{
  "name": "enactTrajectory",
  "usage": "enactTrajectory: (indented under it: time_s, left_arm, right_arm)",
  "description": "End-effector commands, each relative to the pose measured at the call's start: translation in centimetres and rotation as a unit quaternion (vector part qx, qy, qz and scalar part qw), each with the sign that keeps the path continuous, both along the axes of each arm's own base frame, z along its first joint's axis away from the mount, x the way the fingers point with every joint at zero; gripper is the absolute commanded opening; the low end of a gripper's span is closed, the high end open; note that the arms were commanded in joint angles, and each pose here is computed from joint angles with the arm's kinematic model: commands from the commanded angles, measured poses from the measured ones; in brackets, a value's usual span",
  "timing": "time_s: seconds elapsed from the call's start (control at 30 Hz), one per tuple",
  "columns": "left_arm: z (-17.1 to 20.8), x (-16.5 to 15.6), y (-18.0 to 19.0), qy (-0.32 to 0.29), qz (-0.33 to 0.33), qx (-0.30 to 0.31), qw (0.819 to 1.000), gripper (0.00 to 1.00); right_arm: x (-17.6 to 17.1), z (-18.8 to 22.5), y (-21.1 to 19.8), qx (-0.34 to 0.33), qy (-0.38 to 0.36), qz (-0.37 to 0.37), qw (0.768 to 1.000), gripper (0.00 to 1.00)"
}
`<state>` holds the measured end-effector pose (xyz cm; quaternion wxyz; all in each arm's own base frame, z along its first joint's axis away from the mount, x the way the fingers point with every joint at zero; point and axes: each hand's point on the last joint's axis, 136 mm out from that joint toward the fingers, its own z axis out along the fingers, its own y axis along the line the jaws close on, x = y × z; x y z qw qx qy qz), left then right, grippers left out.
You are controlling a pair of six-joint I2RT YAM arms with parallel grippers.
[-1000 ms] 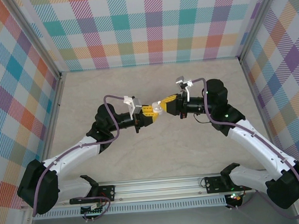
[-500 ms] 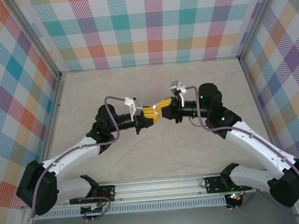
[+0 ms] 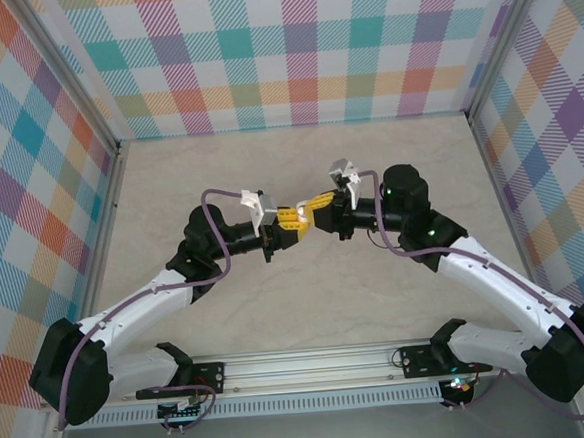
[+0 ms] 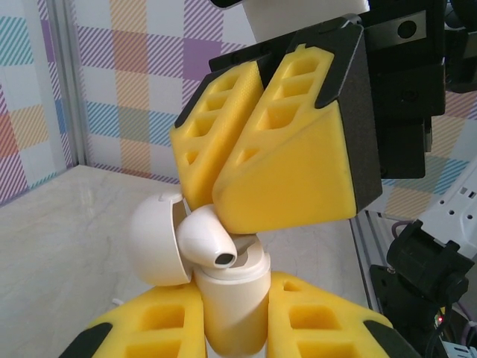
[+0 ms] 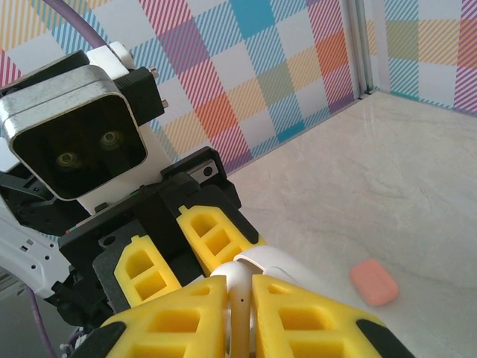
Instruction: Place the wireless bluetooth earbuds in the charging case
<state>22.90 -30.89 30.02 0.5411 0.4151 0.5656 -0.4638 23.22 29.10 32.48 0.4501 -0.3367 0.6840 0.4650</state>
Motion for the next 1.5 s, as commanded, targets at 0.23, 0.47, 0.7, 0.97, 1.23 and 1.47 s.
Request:
enactTrajectory:
  time_s: [0.23,0.47,0.7,0.97,1.23,1.47]
  left_arm:
    - [1.2,-0.8,0.1,-0.032,-0.006,-0.005,0.999,0.0]
    - [1.2,-0.8,0.4,-0.037,0.002,-0.002,0.999,0.0]
    - [1.1,-0.7,0.4,-0.035,0.005,0.003,0.999,0.0]
    - [0.6,-0.5,0.5,-0.032,0.014,0.012,0.999,0.0]
    - [-1.7,1.6,1.1,0.004,0.073,0.047,0.996,0.0]
    - [-4.7,2.5,3.1,0.039,0.139,0.078,0.987,0.0]
  right_arm:
    - [0.2,-1.1,0.0,-0.044,0.022,-0.004,0.999,0.25]
    - [-0.2,-1.8,-0.5,-0.086,0.034,0.0,0.996,0.19]
    - [-0.1,-2.4,-0.6,-0.115,0.042,0.005,0.992,0.17]
    - [0.4,-1.9,-0.4,-0.105,0.05,-0.007,0.993,0.1]
    - [1.5,-0.9,-2.1,-0.05,0.058,-0.093,0.993,0.08]
    - [4.4,-4.9,-6.1,-0.086,0.154,-0.222,0.959,0.08]
